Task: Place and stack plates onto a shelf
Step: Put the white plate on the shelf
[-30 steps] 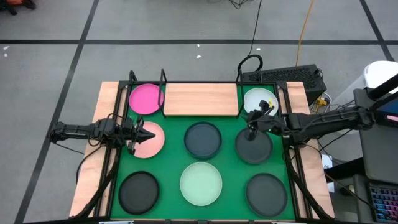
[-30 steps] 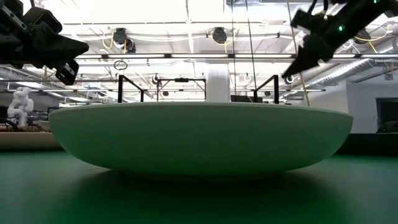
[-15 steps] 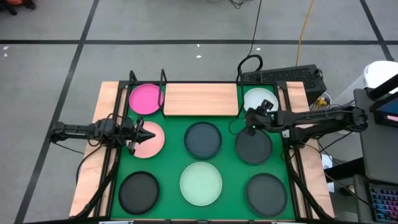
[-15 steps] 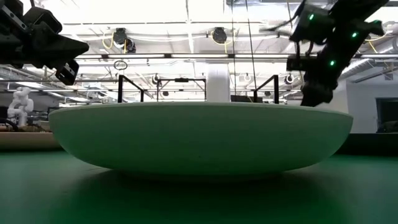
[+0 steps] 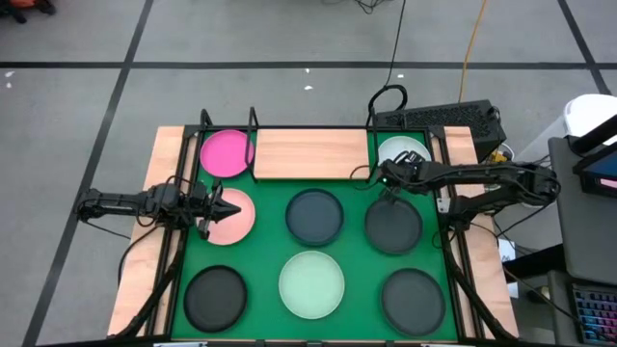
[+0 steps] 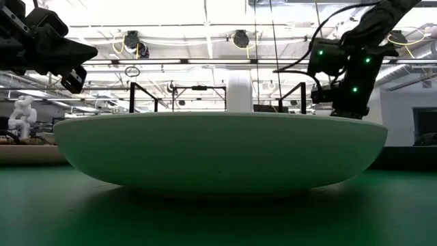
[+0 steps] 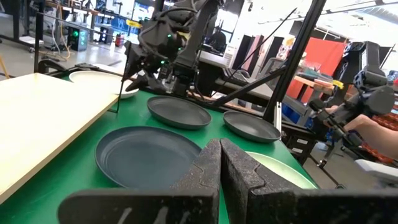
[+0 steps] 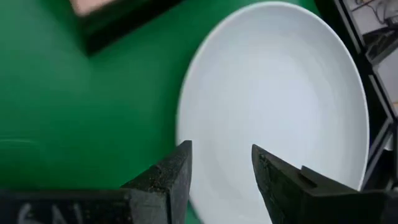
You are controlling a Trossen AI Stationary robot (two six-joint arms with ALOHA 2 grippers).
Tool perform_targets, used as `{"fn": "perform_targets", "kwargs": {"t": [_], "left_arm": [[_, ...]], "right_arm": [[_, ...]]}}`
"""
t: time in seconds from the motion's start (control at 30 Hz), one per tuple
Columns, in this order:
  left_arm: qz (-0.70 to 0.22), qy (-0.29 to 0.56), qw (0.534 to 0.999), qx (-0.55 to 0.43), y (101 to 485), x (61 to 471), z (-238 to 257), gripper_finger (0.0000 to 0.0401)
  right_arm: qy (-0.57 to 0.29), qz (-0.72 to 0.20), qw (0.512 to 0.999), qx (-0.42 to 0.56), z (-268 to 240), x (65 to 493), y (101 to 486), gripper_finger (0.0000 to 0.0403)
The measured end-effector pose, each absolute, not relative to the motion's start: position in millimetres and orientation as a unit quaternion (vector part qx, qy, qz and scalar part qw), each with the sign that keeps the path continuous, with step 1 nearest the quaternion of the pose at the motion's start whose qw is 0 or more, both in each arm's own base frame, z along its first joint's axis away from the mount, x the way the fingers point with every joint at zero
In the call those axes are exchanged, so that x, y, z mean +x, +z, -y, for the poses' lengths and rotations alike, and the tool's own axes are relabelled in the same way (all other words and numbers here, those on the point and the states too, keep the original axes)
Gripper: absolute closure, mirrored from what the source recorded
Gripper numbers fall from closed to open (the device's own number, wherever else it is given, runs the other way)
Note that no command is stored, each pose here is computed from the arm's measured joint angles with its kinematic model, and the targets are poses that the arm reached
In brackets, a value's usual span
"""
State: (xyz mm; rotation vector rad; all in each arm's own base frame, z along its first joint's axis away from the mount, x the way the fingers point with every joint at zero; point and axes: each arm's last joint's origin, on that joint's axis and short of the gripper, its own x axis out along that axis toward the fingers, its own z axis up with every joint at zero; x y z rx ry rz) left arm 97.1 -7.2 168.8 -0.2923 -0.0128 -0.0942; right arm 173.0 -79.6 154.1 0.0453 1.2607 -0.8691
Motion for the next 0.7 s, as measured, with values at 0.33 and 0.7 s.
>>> {"fn": "perform_targets", "kwargs": {"t": [0.33,0.7], "left_arm": [[0.006,-0.047,0.988,-0.146,169,97,7,0.0395],[0.006,-0.047,0.988,-0.146,169,97,7,0.0395]], "right_arm": [[-0.379,-0.583,0.717,0.048,96,175,143,0.0252],[-0.383,-0.581,0.716,0.052,97,172,146,0.0271]]}}
